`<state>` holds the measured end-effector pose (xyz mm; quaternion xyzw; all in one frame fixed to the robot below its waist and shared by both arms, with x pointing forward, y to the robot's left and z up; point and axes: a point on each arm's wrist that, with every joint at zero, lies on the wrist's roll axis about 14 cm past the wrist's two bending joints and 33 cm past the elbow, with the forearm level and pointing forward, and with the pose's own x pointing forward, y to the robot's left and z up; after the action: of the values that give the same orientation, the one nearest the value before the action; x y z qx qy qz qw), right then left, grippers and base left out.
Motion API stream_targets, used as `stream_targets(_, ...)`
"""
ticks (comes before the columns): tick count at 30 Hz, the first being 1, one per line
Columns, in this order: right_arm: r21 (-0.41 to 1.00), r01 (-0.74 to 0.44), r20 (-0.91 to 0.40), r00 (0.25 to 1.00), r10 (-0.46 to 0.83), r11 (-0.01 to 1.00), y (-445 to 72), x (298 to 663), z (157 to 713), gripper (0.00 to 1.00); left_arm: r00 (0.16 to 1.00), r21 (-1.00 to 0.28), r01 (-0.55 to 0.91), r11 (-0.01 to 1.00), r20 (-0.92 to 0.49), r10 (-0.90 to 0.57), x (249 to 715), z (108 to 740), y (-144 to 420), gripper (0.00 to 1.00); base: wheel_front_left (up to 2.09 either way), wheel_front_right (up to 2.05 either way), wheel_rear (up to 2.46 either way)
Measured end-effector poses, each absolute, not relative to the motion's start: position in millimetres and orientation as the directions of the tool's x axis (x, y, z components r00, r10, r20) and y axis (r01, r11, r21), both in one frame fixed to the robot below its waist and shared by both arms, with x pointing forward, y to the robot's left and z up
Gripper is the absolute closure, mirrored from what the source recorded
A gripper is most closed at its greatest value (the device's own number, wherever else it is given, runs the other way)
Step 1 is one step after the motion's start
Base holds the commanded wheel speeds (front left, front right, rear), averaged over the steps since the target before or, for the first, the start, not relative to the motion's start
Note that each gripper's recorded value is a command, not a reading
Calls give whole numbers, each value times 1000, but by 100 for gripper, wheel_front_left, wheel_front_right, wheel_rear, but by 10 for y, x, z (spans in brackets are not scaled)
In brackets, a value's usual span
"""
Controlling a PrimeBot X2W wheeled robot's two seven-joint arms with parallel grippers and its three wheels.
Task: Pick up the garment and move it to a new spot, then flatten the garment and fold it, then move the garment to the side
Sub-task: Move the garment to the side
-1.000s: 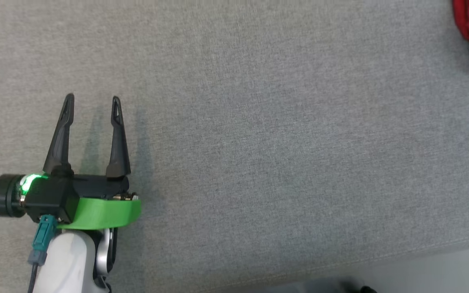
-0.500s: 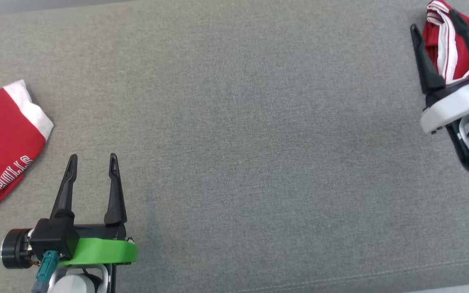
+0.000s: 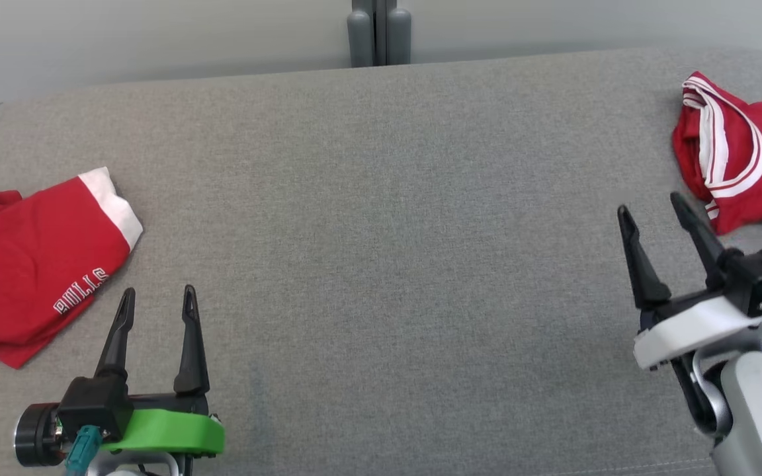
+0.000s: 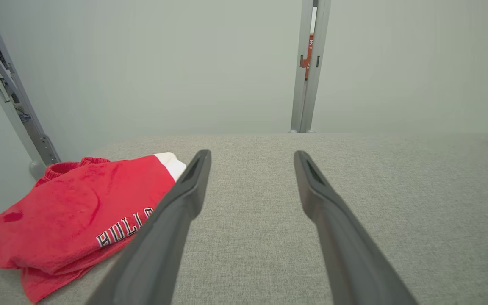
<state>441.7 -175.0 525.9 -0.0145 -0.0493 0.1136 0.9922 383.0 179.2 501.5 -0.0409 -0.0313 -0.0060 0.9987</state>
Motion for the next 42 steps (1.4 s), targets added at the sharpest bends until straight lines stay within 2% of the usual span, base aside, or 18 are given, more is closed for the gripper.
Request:
stream_targets(8,60,-192,84,979,187,980,-1624,3969,5169,0,997,-89,5,996,81,3,3666,5087,1848,0,0,0,0)
stream_targets(15,94,-190,92,979,181,977,-1498,3734,5199,0,996,-94,-7,996,89,16,3543,5114,1892,0,0,0,0)
stream_targets(42,146,-194,93,979,182,970,-1377,3589,5184,0,995,-103,-29,994,92,39,3413,5122,1975,0,0,0,0)
